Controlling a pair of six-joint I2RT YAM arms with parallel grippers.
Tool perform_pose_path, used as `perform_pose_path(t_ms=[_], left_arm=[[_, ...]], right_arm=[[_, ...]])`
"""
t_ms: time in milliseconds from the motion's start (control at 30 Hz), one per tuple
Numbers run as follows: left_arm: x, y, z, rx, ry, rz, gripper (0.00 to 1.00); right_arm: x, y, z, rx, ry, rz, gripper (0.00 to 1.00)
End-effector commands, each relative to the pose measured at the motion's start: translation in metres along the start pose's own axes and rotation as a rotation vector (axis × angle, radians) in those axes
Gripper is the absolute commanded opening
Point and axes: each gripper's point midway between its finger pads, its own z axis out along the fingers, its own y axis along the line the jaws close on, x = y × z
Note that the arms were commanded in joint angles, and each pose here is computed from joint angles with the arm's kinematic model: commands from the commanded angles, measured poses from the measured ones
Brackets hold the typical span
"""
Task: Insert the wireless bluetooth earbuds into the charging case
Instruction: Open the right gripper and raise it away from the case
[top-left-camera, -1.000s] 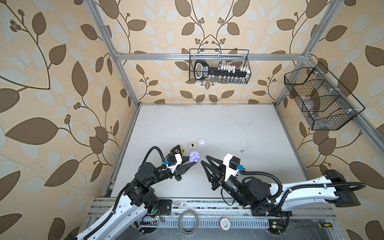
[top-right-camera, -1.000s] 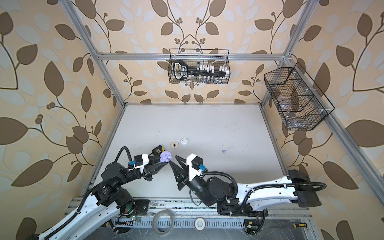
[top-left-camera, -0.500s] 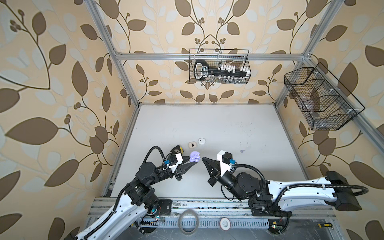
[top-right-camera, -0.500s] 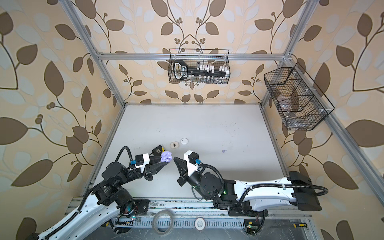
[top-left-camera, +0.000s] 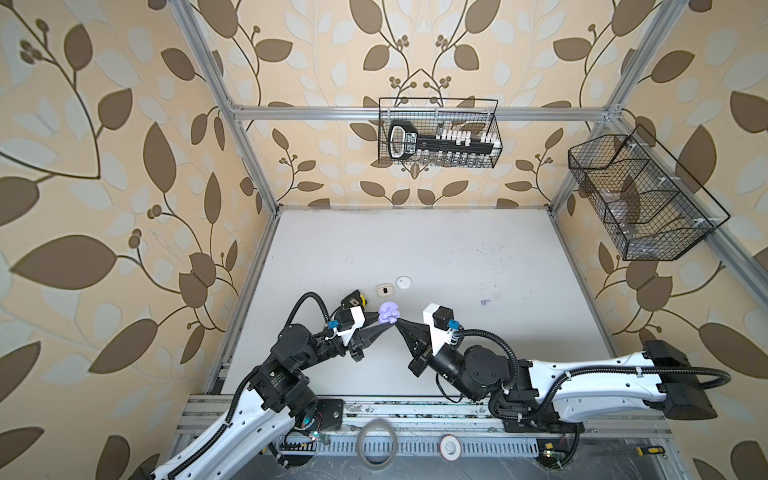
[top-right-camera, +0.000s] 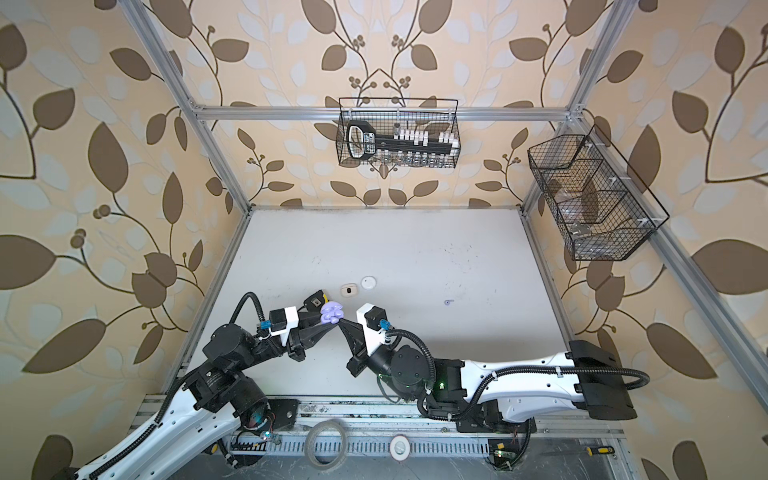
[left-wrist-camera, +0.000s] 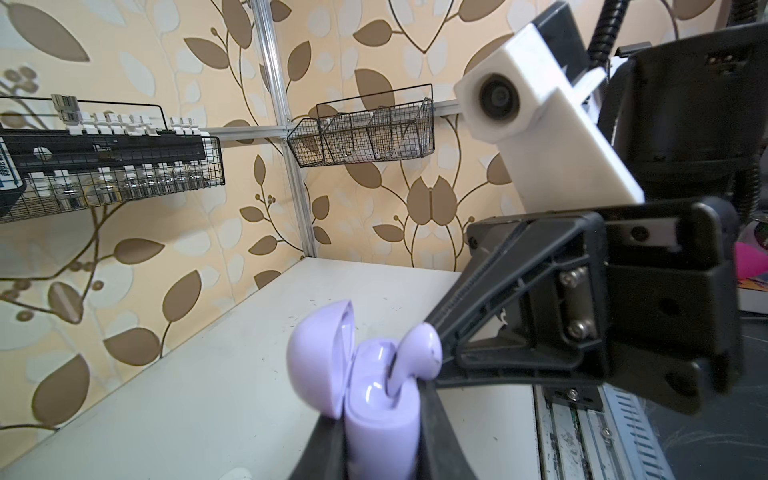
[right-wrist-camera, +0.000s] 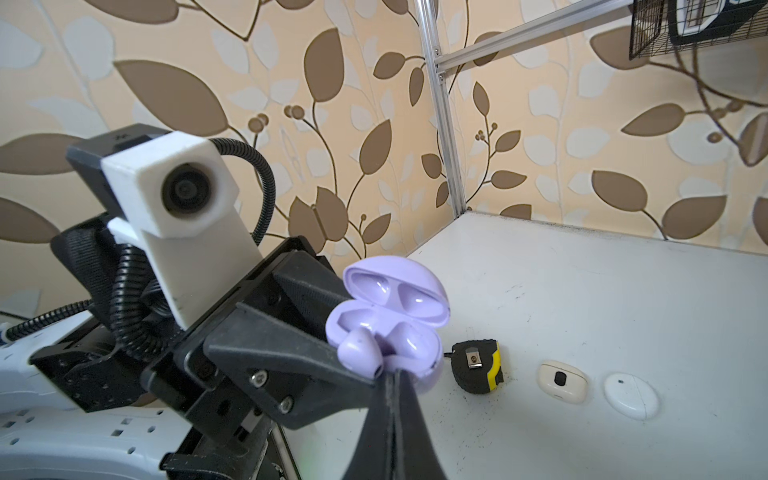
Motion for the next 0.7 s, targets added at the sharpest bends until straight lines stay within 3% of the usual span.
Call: perform_pose_path(t_ms=[0, 300, 667], left_arm=[[-0.028, -0.002, -0.004, 0.003, -0.081, 0.053, 0.00], [-0.026, -0.002, -0.003, 0.002, -0.075, 0.050, 0.00], [-0.024, -0.001, -0.005, -0.009, -0.075, 0.052, 0.00]], right_arm=[[-0.023, 0.015, 0.002, -0.040, -0.040, 0.024, 0.00], [-0.024, 0.044, 0.007, -0.077, -0.028, -0.055, 0.00], [-0.034, 0.025, -0.003, -0.002, -0.044, -0.053, 0.00]])
